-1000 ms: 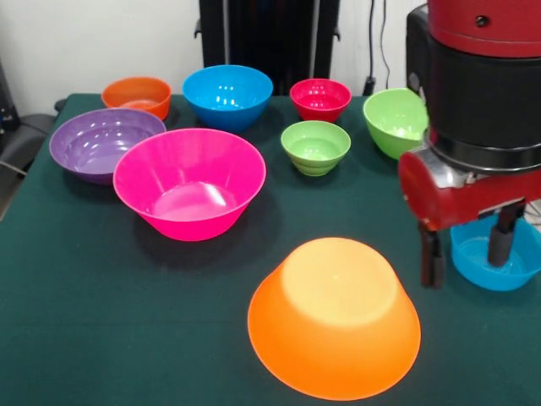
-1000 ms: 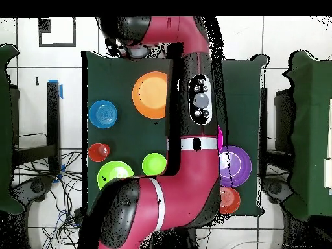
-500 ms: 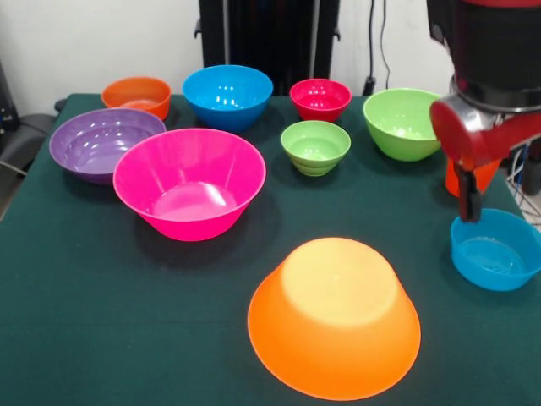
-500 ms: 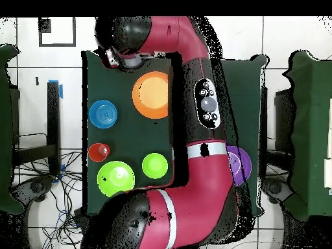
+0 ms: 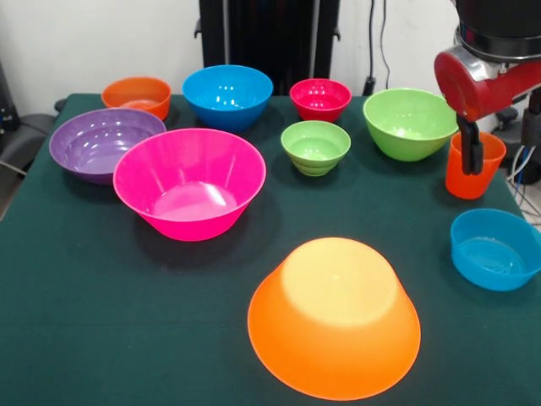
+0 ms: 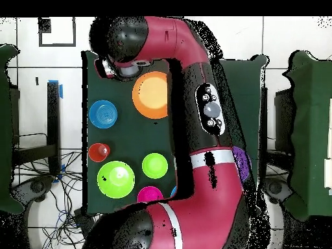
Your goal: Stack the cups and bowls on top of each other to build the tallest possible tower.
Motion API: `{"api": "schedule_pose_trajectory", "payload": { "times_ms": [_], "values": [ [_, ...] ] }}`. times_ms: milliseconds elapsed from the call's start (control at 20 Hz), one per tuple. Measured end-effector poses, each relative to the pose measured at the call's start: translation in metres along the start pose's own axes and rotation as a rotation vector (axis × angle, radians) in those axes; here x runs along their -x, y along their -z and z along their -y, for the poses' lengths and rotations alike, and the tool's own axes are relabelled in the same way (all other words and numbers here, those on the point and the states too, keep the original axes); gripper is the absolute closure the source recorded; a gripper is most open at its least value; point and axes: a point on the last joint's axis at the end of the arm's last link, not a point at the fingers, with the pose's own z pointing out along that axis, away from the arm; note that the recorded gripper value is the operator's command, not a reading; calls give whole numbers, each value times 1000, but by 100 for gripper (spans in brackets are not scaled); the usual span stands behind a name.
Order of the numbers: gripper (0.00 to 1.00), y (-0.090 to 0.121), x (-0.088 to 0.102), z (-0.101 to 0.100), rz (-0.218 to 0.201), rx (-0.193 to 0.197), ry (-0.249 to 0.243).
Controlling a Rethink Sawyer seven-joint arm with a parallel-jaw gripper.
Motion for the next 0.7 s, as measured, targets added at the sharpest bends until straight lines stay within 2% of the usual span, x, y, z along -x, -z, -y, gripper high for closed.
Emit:
{"api": "schedule_pose_trajectory", "payload": {
  "times_ms": [250, 500, 700],
  "values": [
    [0, 4, -4, 4, -3, -2, -4],
    [0, 4, -3, 12, 21, -18, -12],
    [0, 3, 2, 19, 74, -48, -16]
  ]
}}
